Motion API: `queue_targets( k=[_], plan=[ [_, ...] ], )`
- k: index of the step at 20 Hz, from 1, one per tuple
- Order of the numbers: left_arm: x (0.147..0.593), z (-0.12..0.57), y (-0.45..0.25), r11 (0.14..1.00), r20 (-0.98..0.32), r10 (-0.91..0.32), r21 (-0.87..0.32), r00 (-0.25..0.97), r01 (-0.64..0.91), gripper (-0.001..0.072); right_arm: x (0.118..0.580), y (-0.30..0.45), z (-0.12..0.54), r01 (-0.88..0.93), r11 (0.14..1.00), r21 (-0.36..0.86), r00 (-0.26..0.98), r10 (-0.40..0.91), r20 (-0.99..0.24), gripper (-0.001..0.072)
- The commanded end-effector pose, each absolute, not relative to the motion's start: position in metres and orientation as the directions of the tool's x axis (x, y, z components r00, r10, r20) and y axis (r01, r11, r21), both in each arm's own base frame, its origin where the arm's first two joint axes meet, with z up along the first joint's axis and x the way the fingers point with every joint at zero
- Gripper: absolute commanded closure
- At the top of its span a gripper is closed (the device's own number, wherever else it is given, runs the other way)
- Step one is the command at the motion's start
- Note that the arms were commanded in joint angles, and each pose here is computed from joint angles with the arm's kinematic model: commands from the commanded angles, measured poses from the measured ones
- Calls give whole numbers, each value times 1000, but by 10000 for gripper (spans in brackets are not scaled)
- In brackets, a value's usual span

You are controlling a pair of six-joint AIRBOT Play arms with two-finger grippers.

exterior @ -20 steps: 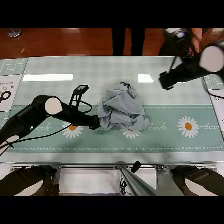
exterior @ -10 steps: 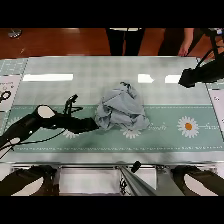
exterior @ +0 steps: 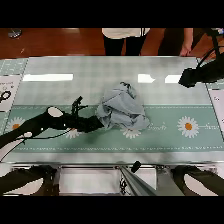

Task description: Fold the shirts.

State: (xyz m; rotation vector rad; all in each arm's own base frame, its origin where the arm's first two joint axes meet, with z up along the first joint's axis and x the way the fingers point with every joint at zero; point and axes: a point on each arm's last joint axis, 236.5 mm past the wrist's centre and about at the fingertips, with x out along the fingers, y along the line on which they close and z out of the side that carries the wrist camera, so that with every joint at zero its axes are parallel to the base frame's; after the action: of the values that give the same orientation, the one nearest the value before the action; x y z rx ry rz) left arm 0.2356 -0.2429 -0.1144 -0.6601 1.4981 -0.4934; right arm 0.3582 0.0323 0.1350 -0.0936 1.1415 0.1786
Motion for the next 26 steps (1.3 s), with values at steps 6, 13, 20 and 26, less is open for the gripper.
queue_targets(
  k=[6, 13, 20, 26],
  plan=[
    [250, -117, -242, 739, -746, -663, -664, 52, -111, 682, 359, 30, 134, -186, 983, 8, 408, 84, -909, 138],
    [239, -101, -247, 719, -722, -692, -691, 14, -76, 682, 322, 65, 12, -169, 965, 199, 209, 232, -950, 113],
    [242, -83, -246, 710, -711, -702, -703, 41, -31, 682, 294, 130, -55, 47, 784, 619, 128, 610, -782, 113],
    [245, -83, -240, 709, -710, -703, -704, 46, -40, 682, 303, 122, -68, 132, 749, 650, 148, 633, -760, 113]
  ],
)
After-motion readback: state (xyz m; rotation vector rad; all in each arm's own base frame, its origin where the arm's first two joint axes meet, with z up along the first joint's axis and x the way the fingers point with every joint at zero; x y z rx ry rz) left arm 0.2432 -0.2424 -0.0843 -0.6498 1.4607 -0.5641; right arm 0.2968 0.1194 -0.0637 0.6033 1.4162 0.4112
